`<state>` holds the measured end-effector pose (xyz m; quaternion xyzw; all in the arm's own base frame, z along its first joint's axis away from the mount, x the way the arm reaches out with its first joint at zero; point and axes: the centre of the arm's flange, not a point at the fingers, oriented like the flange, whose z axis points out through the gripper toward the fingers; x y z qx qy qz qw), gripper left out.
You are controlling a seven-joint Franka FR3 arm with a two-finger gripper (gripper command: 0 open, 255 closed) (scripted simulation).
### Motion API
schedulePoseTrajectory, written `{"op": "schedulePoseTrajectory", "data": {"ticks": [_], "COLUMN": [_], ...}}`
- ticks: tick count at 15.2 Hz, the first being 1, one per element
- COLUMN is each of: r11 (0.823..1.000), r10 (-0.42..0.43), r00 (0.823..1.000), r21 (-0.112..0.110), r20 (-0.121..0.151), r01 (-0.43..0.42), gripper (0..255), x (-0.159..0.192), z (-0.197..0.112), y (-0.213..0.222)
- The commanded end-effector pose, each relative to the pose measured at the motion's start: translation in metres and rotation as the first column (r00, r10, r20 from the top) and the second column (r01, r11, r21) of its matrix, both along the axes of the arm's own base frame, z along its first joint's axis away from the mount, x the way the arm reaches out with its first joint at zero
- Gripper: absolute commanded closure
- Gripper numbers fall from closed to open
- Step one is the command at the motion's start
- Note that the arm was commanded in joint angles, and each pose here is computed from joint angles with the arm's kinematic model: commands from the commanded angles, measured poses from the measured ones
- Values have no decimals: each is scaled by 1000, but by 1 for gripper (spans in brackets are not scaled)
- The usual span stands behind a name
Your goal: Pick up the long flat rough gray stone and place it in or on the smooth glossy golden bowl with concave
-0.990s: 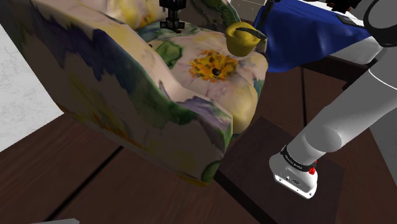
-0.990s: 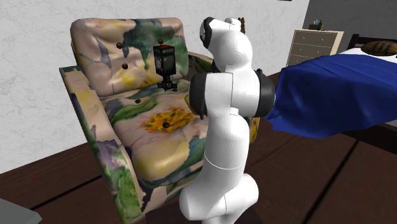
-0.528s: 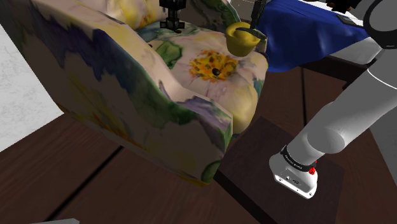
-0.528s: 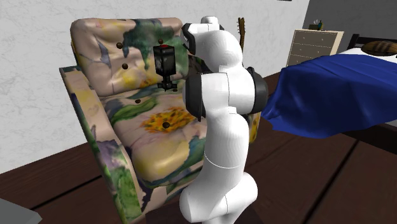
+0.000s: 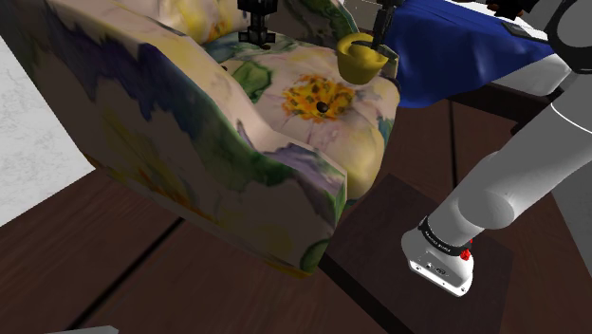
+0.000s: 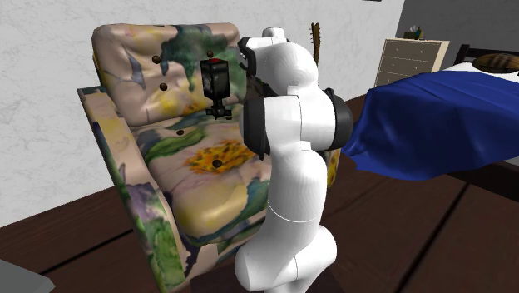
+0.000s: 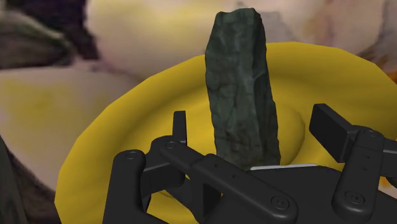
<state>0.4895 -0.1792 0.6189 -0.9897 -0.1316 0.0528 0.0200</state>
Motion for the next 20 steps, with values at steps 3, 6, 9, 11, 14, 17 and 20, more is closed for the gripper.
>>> {"op": "schedulePoseTrajectory", "data": {"ticks": [3,6,9,11,14,17,20], "r11": [1000,1000,1000,1000,1000,1000,1000], "r10": [0,0,0,0,0,0,0], "r00": [1000,1000,1000,1000,1000,1000,1000], "r21": [0,0,0,0,0,0,0], "r20": [0,0,0,0,0,0,0], "r01": [0,0,0,0,0,0,0], "gripper": [255,255,255,255,255,255,255], "x": [0,0,0,0,0,0,0], "z": [0,0,0,0,10,26,42], "y": [0,0,0,0,0,0,0]}}
